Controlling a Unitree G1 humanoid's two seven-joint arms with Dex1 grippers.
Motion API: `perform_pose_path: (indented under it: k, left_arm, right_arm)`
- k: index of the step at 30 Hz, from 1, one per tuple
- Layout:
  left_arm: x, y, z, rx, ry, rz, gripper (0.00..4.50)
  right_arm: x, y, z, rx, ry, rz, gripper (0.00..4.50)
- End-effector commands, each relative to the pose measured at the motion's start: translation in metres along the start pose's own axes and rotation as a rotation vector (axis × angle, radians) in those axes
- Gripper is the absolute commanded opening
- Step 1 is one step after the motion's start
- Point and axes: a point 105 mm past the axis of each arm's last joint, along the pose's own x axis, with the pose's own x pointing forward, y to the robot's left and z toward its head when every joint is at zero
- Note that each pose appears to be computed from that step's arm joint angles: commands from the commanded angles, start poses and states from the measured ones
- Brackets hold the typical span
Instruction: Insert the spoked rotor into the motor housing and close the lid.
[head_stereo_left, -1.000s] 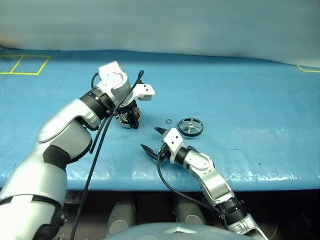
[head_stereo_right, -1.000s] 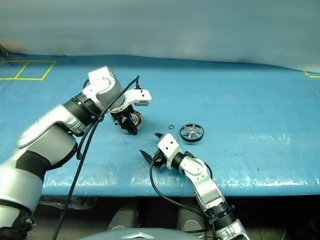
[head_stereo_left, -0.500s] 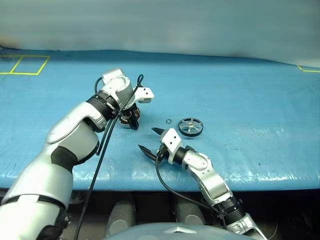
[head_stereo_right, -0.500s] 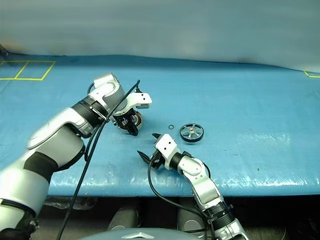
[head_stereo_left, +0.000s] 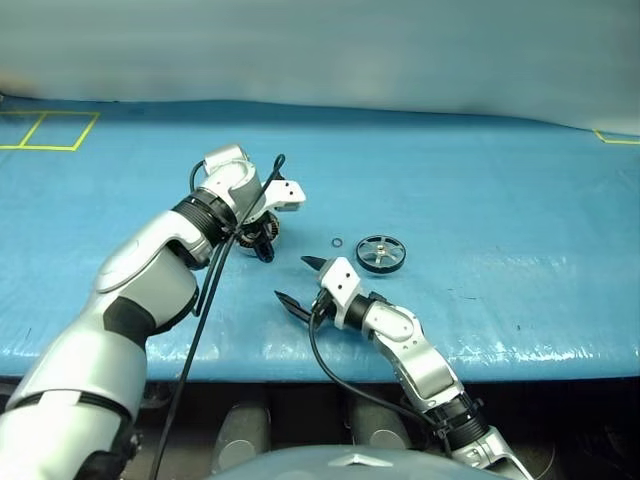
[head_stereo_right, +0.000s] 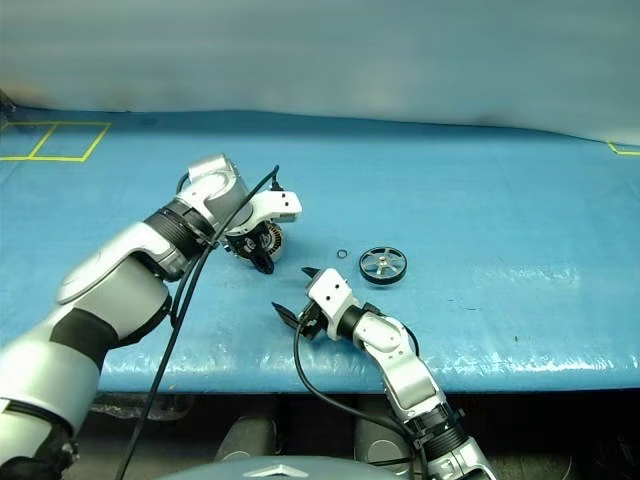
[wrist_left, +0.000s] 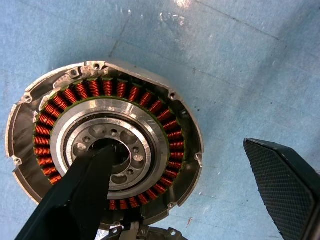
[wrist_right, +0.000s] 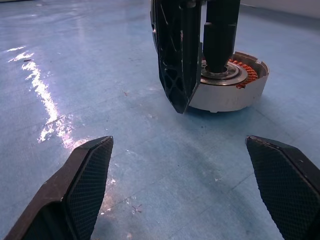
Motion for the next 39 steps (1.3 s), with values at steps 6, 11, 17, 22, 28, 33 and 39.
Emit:
perform_pose_path:
  k: [6, 11, 17, 22, 28, 33, 39]
  left_arm:
    - [0.014, 0.001, -0.017, 0.009, 0.031, -0.004, 3.92]
    - [0.021, 0.0, -0.024, 0.039, 0.028, -0.008, 2.98]
    - [0.019, 0.002, -0.025, 0.136, -0.034, 0.012, 2.17]
    - [0.008, 0.014, -0.02, 0.374, -0.099, 0.133, 2.17]
    - [-0.004, 0.021, -0.01, 0.764, -0.15, 0.274, 2.17]
    - [-0.012, 0.011, 0.003, 1.068, -0.209, 0.31, 2.17]
    - [-0.017, -0.024, 0.022, 1.487, -0.297, 0.315, 2.17]
  right_arm:
    - [0.0, 0.0, 0.017, -0.022, -0.062, -0.013, 4.5]
    - [-0.001, -0.001, 0.018, -0.022, -0.061, -0.018, 4.5]
    - [-0.005, -0.006, 0.022, -0.036, -0.061, -0.031, 4.5]
    - [-0.015, -0.009, 0.018, -0.043, -0.035, -0.051, 4.5]
    - [-0.031, -0.014, 0.019, -0.061, -0.002, -0.071, 4.5]
    - [-0.042, -0.018, 0.016, -0.059, 0.033, -0.096, 4.5]
    - [-0.055, -0.015, 0.009, -0.025, 0.075, -0.119, 4.5]
